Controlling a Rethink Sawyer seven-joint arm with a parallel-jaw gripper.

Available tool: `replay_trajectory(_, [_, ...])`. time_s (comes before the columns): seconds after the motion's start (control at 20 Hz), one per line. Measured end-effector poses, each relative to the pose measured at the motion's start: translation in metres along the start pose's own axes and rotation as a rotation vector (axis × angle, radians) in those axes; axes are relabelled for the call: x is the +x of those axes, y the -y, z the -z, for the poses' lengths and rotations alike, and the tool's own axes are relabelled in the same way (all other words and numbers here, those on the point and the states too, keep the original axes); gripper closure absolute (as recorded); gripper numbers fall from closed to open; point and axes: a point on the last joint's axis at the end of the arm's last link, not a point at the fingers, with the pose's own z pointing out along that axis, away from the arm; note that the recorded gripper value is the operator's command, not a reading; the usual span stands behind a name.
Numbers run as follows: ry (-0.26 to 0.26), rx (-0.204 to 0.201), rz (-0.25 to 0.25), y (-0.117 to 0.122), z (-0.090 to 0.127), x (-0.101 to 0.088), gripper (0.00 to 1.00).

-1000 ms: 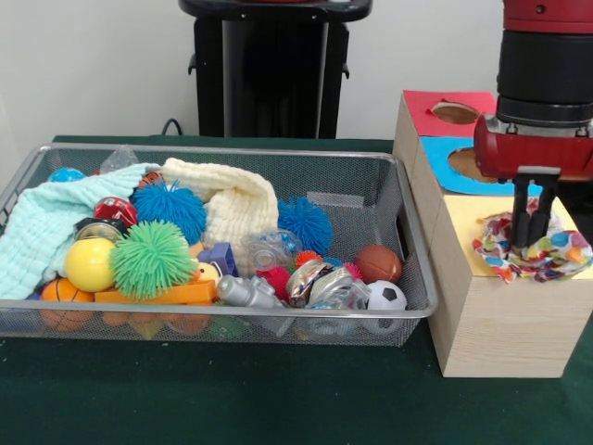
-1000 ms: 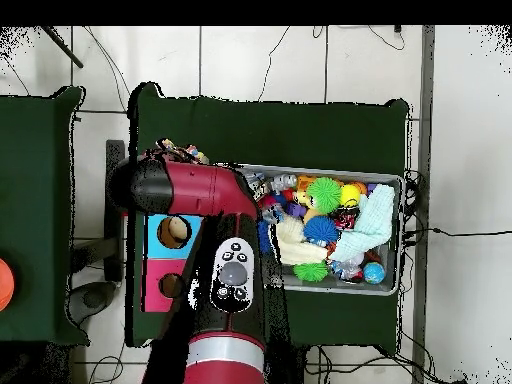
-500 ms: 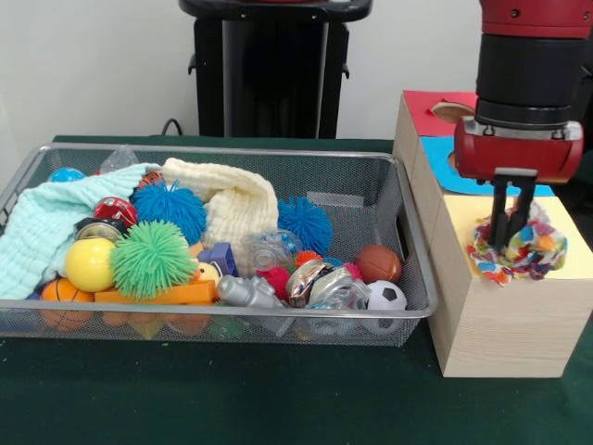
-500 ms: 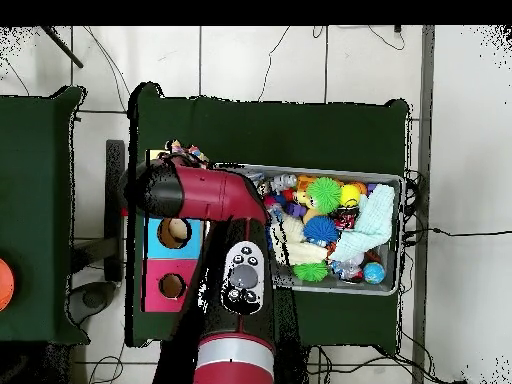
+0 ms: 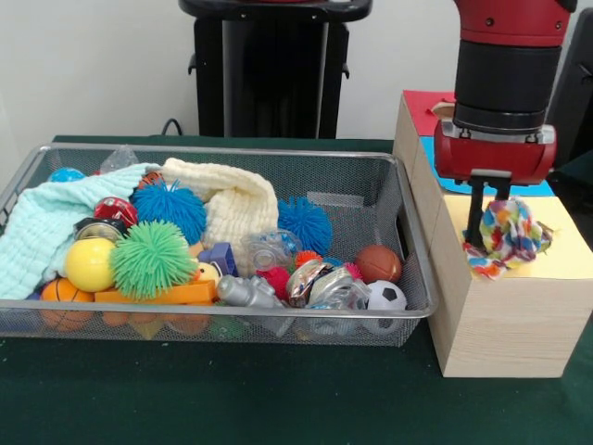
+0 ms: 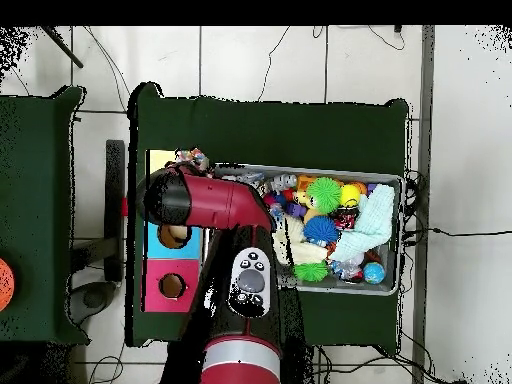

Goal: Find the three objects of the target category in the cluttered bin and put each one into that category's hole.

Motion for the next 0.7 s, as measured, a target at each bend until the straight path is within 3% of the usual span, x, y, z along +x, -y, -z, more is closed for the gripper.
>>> replay_trajectory(0.35, [-0.026, -0.012, -0.010, -0.014, 0.004, 0.020, 1.00])
replay_trajectory(0.55, [-0.056, -0.024, -0.014, -0.033, 0.003, 0.040, 1.00])
replay_trajectory(0.7, [-0.053, -0.034, -0.019, -0.043, 0.003, 0.046, 1.00])
